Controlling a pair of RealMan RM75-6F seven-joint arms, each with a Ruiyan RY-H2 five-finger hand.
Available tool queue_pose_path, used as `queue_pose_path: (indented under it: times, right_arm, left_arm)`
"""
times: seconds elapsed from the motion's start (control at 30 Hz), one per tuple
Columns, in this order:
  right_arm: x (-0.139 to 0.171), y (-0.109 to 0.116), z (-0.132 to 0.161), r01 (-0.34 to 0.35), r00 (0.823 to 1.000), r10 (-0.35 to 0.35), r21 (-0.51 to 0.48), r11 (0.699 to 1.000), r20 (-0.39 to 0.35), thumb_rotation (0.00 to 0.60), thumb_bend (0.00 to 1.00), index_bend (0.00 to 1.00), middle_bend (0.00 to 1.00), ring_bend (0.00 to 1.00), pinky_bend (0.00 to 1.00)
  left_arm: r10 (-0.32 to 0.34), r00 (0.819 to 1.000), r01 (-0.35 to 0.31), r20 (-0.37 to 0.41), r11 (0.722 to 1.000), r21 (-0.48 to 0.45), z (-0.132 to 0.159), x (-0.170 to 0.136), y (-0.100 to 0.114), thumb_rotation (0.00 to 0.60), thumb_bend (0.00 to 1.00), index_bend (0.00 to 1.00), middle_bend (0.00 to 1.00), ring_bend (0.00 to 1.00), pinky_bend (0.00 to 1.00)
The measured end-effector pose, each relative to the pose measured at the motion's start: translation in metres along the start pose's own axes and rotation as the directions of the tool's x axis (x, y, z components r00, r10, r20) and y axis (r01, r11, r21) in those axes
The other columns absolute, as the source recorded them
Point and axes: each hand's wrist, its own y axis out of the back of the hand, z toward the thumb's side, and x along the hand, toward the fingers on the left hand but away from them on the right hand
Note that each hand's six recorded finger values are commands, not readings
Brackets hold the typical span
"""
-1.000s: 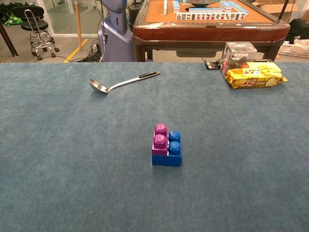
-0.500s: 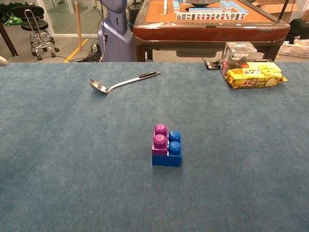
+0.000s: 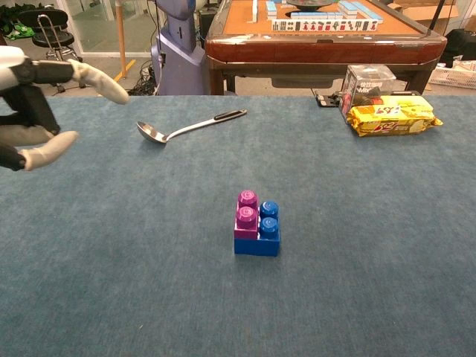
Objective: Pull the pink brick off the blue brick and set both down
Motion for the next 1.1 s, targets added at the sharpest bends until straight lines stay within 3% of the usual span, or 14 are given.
queue_pose_path:
  times: [0.33,0.77,1.1]
  right_arm:
    - [-0.002,0.005,0.000,0.004,1.000,-0.004,0.010,1.000,-0.005,0.600,0.00,0.43,0.45,0.42,0.61]
    - [-0.005,0.013,0.006,0.012,0.999,-0.011,0.020,1.000,-0.030,0.600,0.00,0.43,0.45,0.42,0.61]
    - [-0.005,0.005,0.005,-0.010,1.000,0.010,0.021,1.000,-0.024,0.600,0.00,0.43,0.45,0.42,0.61]
  left_arm:
    - [-0.082,0.990,0.079,0.115,0.996,0.029,0.041,0.050,-0.015,0.600,0.61,0.29,1.00,1.00,1.00]
    - [-0.147,0.977,0.125,0.158,0.982,0.141,0.074,0.090,-0.042,0.600,0.62,0.30,1.00,1.00,1.00]
    - [-0.183,0.966,0.148,0.181,0.971,0.189,0.093,0.116,-0.065,0.600,0.62,0.30,1.00,1.00,1.00]
